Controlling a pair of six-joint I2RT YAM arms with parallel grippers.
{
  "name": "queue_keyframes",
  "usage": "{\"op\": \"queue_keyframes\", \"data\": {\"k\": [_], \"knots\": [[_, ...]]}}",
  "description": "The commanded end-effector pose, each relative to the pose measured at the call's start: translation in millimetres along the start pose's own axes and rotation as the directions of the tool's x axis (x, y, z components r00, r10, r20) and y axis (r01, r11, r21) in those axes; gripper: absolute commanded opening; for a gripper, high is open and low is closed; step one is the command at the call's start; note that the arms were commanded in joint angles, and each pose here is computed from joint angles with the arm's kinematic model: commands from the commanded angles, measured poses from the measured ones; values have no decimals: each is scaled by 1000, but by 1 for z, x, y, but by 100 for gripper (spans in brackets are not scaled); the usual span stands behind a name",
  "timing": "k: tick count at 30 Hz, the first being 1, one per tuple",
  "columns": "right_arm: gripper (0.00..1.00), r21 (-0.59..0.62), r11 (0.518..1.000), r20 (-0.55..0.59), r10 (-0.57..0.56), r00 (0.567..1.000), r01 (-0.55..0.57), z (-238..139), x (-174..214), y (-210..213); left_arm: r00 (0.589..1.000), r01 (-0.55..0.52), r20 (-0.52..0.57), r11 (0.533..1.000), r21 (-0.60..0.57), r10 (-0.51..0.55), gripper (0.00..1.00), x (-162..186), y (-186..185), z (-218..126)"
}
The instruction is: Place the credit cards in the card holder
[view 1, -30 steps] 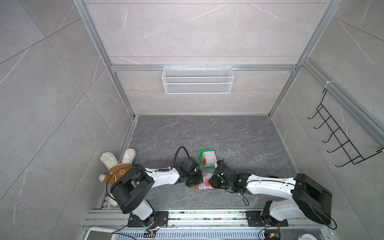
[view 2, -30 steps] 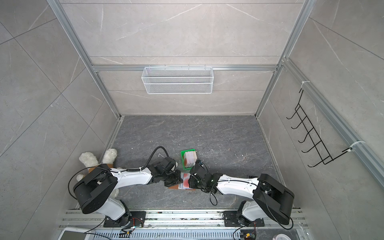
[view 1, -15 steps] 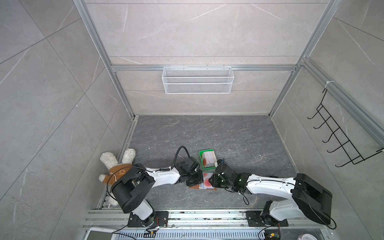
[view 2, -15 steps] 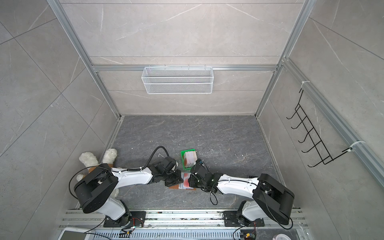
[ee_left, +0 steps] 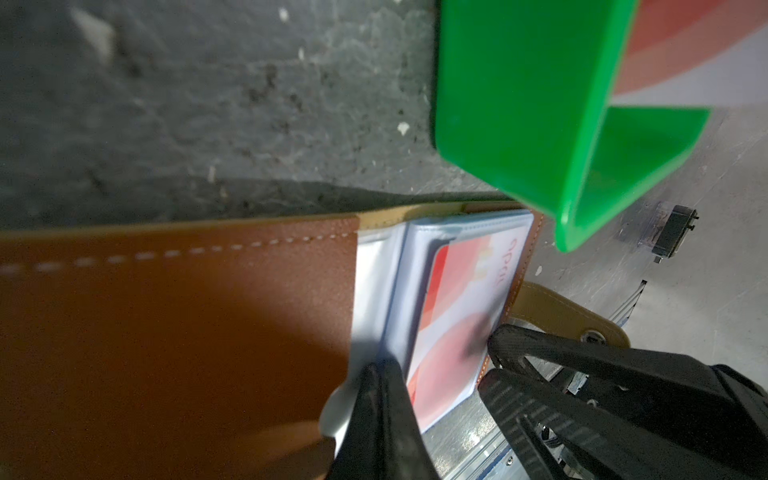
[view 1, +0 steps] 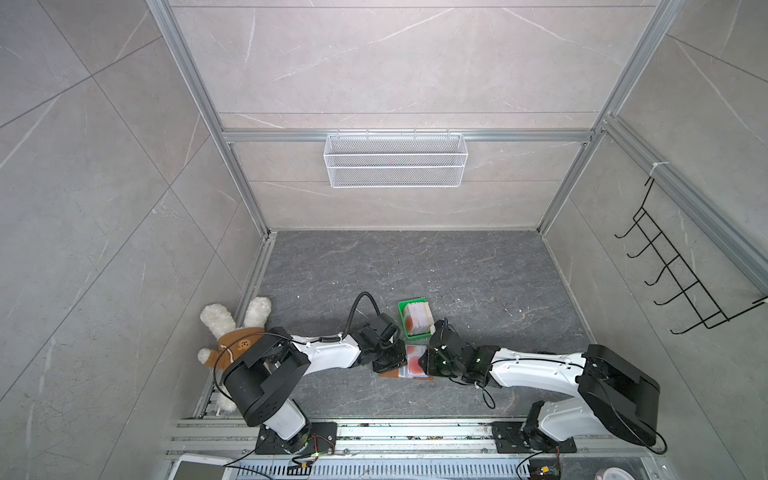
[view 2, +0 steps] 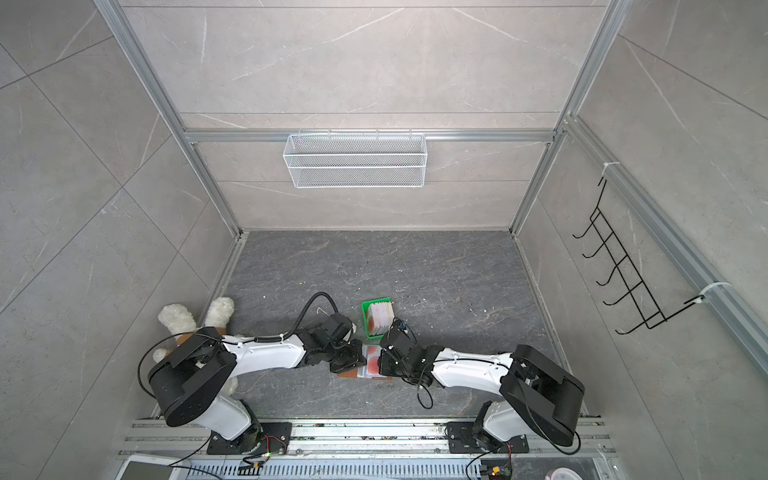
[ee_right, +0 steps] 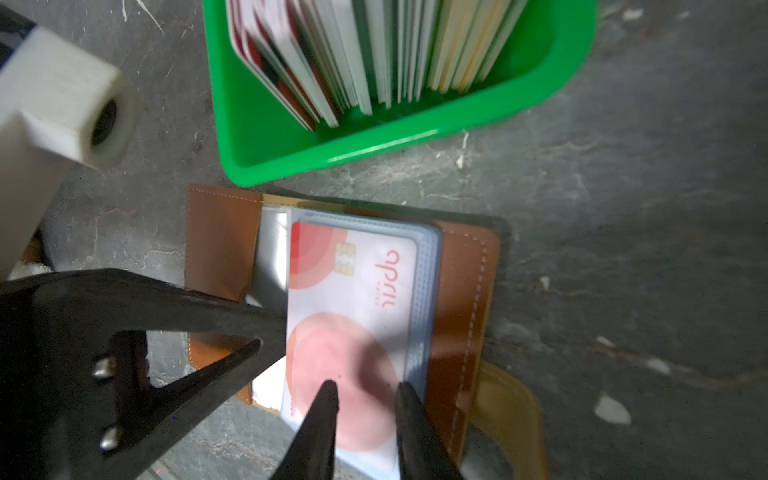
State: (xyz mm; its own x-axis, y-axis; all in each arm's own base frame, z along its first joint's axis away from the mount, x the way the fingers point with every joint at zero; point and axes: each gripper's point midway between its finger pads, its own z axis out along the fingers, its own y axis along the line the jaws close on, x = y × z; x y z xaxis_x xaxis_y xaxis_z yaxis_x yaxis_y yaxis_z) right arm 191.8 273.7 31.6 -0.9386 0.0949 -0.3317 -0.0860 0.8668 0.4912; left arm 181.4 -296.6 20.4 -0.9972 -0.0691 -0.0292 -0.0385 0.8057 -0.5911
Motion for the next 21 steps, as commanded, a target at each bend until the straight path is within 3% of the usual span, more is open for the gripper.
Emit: {"op": "queue_keyframes", "data": {"k": [1,21], "knots": [[28,71,997,2,23,1000,-23,2,1,-16,1000,-17,-3,1000,-24,17,0,1,4,2],[28,-47,998,-6,34,999,-35,6,2,4,1000,-18,-8,1000,-5,18,0,3,-1,5]]}}
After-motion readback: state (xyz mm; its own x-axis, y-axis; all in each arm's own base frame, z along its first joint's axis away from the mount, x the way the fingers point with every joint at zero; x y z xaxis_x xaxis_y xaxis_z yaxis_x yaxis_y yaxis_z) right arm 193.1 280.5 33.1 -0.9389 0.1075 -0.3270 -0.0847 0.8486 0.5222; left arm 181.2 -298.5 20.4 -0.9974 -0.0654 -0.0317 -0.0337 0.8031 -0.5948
